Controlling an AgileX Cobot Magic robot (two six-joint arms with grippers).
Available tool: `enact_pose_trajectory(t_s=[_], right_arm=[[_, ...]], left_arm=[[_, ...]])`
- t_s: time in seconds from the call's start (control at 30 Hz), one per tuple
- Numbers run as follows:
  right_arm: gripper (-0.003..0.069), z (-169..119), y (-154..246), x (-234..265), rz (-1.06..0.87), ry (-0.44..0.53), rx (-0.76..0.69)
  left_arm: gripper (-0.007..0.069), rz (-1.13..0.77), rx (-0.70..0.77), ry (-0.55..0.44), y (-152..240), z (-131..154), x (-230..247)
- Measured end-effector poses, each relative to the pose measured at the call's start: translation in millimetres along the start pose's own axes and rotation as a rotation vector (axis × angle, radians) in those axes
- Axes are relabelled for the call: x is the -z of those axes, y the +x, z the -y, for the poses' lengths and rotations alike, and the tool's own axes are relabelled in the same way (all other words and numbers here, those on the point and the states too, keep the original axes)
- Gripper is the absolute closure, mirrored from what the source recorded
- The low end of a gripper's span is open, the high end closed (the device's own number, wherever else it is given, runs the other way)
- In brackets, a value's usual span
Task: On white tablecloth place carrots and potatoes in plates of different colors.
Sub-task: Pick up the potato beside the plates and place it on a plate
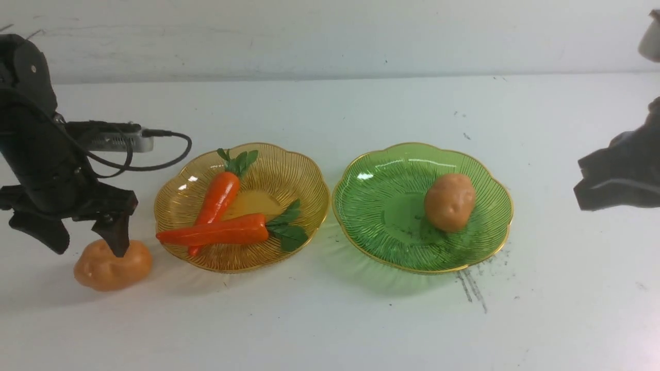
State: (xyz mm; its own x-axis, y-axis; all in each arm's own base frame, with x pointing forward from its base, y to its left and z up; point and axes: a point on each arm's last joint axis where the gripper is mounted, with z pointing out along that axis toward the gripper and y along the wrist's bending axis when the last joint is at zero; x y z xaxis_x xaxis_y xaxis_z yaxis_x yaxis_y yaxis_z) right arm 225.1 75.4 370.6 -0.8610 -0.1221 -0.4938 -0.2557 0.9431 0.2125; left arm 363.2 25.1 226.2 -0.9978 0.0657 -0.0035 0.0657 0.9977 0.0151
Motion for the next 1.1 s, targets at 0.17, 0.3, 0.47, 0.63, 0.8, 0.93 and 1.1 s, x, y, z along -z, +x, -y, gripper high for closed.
enact_pose_trajectory(t_s=[0.17, 0.3, 0.47, 0.63, 0.8, 0.93, 1.1], right_arm=[[0.0673, -2, -1, 0, 0.007, -0.021, -0.004], [0.0673, -2, -1, 0, 0.009, -0.025, -0.006], [0.0673, -2, -1, 0, 0.011, -0.026, -0.006], [0.0673, -2, -1, 0, 0.013, -0.026, -0.006], [0.0673, -2, -1, 0, 0.013, -0.026, -0.007], [0.0673, -2, -1, 0, 0.012, -0.026, 0.013], [0.0673, -2, -1, 0, 0.012, -0.027, 0.024]], left_arm=[[-0.0057, -0.045, -0.002, 0.002, -7, -1, -23], [-0.0057, -0.049, -0.003, 0.002, -8, -1, -27], [-0.0057, -0.029, 0.001, 0.0, -11, -1, -28], [-0.0008, 0.01, 0.059, -0.008, -21, -3, -12], [0.0235, 0.101, 0.059, -0.018, -22, -4, 18], [0.0548, 0.149, -0.082, -0.027, -14, -2, 41], [0.0626, 0.188, -0.378, 0.015, -9, 5, 52]])
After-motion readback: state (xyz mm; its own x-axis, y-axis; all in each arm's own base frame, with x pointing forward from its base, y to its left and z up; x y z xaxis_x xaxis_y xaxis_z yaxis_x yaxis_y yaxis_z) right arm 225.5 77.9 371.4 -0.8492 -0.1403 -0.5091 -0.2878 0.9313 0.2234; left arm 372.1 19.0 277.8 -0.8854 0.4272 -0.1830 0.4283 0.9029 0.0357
